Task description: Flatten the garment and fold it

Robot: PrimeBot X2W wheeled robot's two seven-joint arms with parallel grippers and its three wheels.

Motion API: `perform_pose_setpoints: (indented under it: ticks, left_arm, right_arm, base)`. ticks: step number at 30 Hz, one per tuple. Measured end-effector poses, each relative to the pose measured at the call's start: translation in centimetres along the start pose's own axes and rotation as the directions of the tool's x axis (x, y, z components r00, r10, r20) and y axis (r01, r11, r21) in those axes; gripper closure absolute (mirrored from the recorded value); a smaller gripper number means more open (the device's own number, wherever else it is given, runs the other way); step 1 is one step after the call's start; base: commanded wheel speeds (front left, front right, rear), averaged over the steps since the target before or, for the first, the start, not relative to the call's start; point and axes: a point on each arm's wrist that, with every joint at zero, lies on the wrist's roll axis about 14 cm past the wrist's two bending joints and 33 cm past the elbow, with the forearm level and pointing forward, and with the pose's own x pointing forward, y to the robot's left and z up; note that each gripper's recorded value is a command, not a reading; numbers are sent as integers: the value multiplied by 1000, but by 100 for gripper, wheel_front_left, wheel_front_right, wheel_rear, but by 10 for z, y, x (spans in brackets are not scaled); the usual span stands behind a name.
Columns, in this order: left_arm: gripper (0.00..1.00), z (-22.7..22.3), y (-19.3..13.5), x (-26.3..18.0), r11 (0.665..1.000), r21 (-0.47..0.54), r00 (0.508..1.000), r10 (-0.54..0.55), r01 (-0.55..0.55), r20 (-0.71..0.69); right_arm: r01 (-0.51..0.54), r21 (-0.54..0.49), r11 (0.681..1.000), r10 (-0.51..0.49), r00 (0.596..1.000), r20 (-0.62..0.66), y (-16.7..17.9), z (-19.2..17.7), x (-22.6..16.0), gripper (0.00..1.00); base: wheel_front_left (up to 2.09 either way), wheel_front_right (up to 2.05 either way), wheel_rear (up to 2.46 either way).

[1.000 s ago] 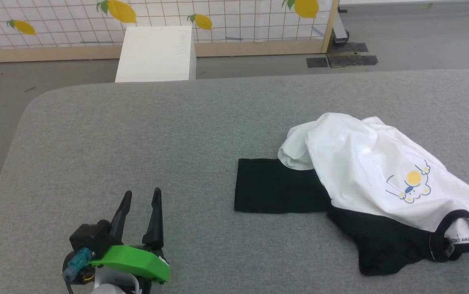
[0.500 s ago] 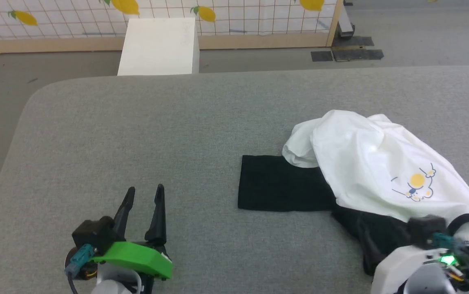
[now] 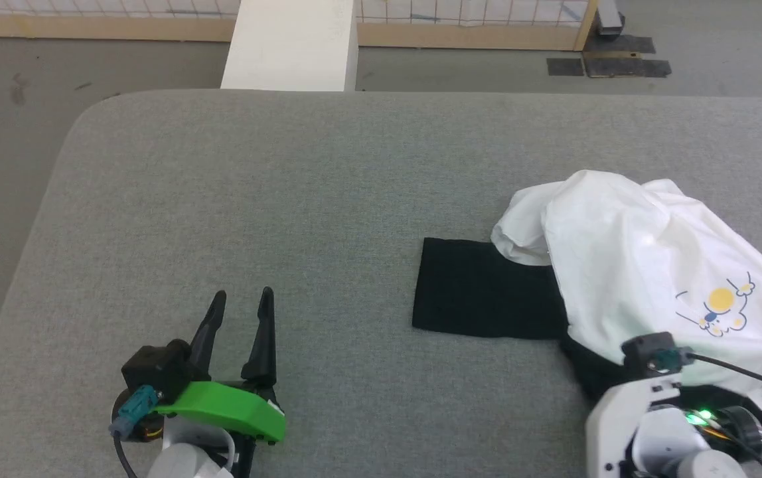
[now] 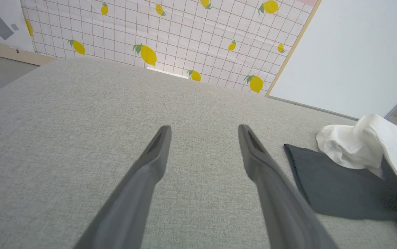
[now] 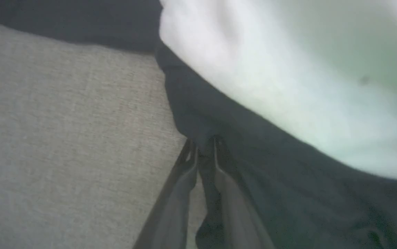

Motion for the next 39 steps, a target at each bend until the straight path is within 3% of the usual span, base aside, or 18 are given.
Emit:
perform_pose_setpoints:
  ticks: [6,12,15,17,18,19,23,26,29,32,35,39]
  left_arm:
    - [0,3,4,-3,1000,3,1000,14,-14,9]
    - [0,8,4,-4,1000,4,1000,14,-14,21]
    - [0,9,3,-3,1000,5,1000,9,-9,23]
    - [0,8,2,-3,1000,6,1000,5,-6,21]
    - [0,7,1,-4,1000,4,1000,4,-4,18]
    - [0,7,2,-4,1000,1,1000,6,-6,16]
    - [0,9,7,-8,1000,0,1000,23,-23,21]
    - [0,11,8,-10,1000,0,999,28,-28,28]
    - [0,13,7,-14,1000,0,999,26,-26,32]
    - [0,12,1,-17,1000,0,1000,10,-10,30]
    - [0,9,-8,-16,1000,0,1000,-20,20,21]
    - [0,-2,-24,-14,997,2,997,-71,71,-18]
  right_arm:
    - [-211,-92,973,220,970,99,76,39,-3,100]
    - [-437,-297,849,510,825,243,176,99,-34,100]
    - [-488,-344,802,568,800,192,200,95,-30,100]
    - [-508,-338,792,575,807,135,203,83,-20,100]
    - [-518,-321,792,577,808,118,203,78,-15,72]
    - [-527,-309,792,579,809,105,203,75,-11,0]
    - [-559,-247,791,607,768,205,206,94,-14,0]
    - [-536,-218,815,576,716,394,192,135,-30,0]
    - [-483,-150,863,473,666,576,156,166,-49,0]
    - [-347,-46,937,284,677,679,94,166,-60,0]
    - [-162,41,986,85,701,708,30,147,-69,0]
    - [1,137,991,-95,722,685,-28,113,-81,0]
  base:
    - [0,0,0]
    - [0,0,0]
    - [0,0,0]
    - [0,0,0]
    - [0,0,0]
    - [0,0,0]
    - [0,0,0]
    - [0,0,0]
    - [0,0,0]
    - [0,0,0]
    - [0,0,0]
    - [0,0,0]
